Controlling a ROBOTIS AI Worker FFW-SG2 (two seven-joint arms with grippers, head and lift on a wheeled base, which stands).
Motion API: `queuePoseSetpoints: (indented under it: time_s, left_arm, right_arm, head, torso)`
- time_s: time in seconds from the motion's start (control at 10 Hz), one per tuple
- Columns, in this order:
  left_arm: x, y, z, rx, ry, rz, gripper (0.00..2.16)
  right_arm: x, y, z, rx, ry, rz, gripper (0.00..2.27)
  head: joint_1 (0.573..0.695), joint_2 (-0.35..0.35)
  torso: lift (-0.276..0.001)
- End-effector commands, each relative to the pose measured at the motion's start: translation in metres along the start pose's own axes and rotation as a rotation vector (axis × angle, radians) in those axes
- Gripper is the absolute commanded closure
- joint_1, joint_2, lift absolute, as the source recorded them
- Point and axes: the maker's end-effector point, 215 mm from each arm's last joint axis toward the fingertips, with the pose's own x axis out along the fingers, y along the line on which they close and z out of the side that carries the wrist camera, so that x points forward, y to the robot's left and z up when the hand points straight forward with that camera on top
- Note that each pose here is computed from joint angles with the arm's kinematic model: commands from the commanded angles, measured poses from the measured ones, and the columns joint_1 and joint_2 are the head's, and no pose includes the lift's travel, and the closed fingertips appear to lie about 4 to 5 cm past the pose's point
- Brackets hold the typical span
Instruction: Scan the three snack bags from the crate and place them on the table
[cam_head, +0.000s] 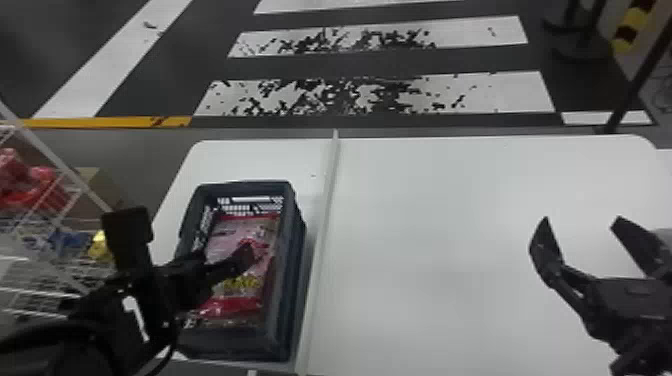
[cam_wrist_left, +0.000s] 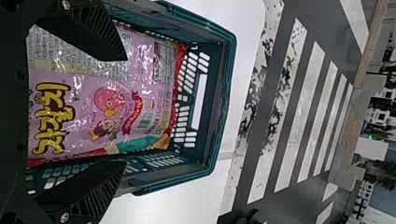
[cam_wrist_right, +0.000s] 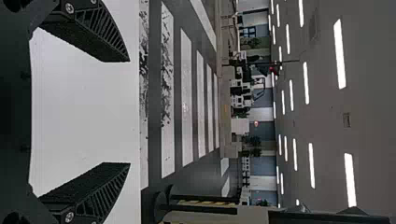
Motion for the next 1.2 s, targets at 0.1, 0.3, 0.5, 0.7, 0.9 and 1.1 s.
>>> queuePoseSetpoints:
  time_s: [0.1, 0.3, 0.5, 0.7, 0.9, 1.1]
  left_arm:
    - [0.013, -0.008, -0.005, -0.003, 0.083, -0.005, 0.09]
    - [0.016, -0.002, -0.016, 0.037, 0.131, 0.055, 0.09]
    - [0.02, 0.006, -0.027, 0.034, 0.157, 0.072, 0.09]
    - [0.024, 0.009, -0.039, 0.021, 0.182, 0.069, 0.32]
    - [0.023, 0.011, -0.043, 0.019, 0.194, 0.083, 1.86]
    - [0.02, 0.004, -0.054, 0.012, 0.236, 0.052, 1.9]
  right_arm:
    - [0.006, -0.004, -0.005, -0.013, 0.004, 0.0, 0.1]
    - [0.009, -0.007, -0.01, -0.021, 0.01, -0.003, 0.1]
    - [0.011, -0.012, -0.013, -0.032, 0.014, -0.008, 0.1]
    - [0.012, -0.013, -0.014, -0.037, 0.013, -0.008, 0.1]
    - [0.012, -0.014, -0.013, -0.037, 0.009, -0.007, 0.1]
    - [0.01, -0.015, -0.012, -0.034, 0.003, -0.012, 0.1]
  head:
    - [0.695, 0.167]
    - [0.695, 0.152]
    - [0.695, 0.152]
    - [0.695, 0.153]
    - [0.695, 0.153]
    - [0.695, 0.149]
  torso:
    - [-0.062]
    - [-0.062]
    - [-0.062]
    - [-0.062]
    - [-0.062]
    - [-0.062]
